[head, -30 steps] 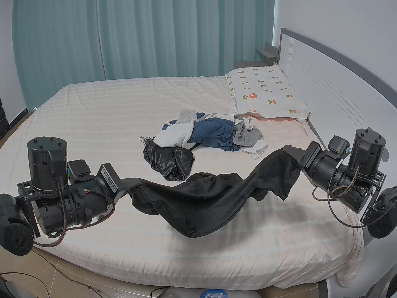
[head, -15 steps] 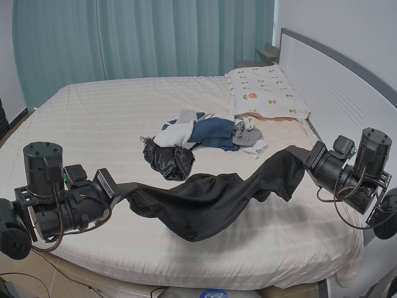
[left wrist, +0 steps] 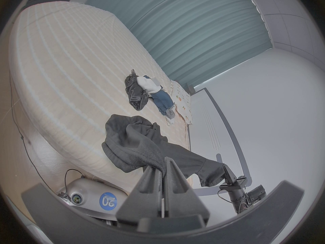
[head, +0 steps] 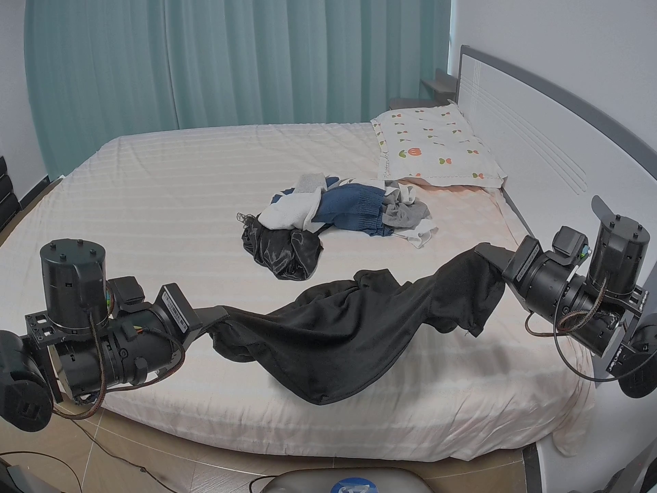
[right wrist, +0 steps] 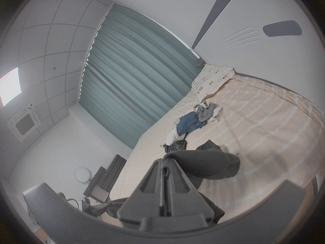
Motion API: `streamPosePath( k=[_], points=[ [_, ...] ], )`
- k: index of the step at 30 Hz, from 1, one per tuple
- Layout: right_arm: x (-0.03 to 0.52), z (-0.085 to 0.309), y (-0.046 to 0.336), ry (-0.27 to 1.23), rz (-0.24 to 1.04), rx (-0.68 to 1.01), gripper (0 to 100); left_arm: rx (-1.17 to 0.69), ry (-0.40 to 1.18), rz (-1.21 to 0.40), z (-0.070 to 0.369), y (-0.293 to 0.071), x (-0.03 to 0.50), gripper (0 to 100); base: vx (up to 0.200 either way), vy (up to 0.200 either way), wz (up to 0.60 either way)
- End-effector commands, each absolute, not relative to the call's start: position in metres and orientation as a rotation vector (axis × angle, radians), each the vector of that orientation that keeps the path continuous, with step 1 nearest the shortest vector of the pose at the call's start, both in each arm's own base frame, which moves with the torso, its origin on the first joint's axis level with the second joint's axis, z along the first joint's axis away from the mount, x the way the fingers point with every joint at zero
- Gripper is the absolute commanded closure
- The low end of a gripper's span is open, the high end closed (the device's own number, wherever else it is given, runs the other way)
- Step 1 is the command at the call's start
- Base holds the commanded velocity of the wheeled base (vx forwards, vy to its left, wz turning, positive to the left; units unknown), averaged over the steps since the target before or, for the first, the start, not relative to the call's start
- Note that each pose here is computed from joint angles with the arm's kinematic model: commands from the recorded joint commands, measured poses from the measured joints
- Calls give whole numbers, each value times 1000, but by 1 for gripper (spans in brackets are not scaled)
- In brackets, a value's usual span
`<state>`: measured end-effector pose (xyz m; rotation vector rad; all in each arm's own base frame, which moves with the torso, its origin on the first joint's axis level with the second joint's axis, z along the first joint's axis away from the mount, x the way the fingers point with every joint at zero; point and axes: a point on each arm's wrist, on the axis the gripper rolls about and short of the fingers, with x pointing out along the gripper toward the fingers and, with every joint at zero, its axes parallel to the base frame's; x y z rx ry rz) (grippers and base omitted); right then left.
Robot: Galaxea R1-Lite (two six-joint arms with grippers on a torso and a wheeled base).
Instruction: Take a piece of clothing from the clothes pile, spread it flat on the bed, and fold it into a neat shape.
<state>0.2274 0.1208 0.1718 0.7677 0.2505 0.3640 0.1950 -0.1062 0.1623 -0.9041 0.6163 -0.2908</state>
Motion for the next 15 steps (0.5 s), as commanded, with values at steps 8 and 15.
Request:
streamPosePath(
  k=[8, 15],
  points=[
    [231, 172, 122, 243, 367, 772, 100, -921, 583, -265, 167, -100, 200, 100, 0, 0, 0],
    [233, 175, 123, 232, 370, 775, 100, -928, 585, -256, 166, -99, 203, 100, 0, 200, 0]
  ],
)
